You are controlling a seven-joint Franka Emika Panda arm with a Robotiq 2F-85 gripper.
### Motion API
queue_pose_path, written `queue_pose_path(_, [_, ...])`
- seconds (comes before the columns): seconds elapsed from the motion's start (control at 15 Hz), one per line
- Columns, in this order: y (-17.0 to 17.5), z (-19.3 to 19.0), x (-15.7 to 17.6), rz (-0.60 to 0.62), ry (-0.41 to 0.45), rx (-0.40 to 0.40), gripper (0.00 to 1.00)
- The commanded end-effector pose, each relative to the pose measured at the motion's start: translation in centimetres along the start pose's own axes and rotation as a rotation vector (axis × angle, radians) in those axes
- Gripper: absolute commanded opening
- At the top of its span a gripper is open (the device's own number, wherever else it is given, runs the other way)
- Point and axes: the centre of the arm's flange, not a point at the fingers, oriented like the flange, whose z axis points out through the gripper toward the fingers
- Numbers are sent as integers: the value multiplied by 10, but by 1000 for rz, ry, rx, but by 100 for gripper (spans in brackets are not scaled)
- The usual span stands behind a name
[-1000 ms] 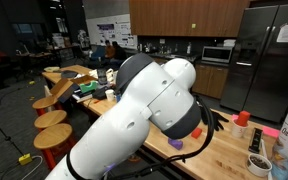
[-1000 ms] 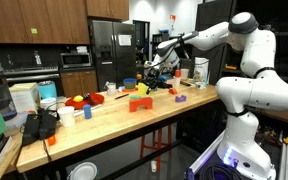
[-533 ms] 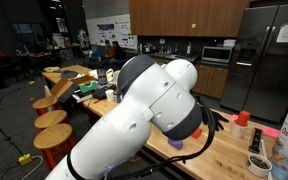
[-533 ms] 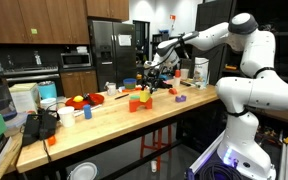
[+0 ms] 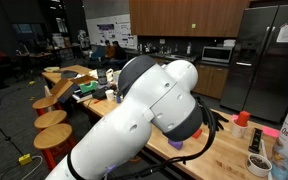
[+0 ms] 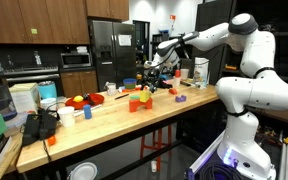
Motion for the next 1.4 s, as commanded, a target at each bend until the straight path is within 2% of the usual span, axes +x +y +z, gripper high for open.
queue_pose_path(0.0, [-2, -9, 6, 9, -73, -82, 100])
queue_pose_path(0.27, [-8, -20, 11, 23, -147, -195, 100])
queue_pose_path(0.47, [-17, -23, 17, 66, -183, -233, 100])
queue_pose_path(1.33, [-64, -26, 12, 586, -281, -423, 100])
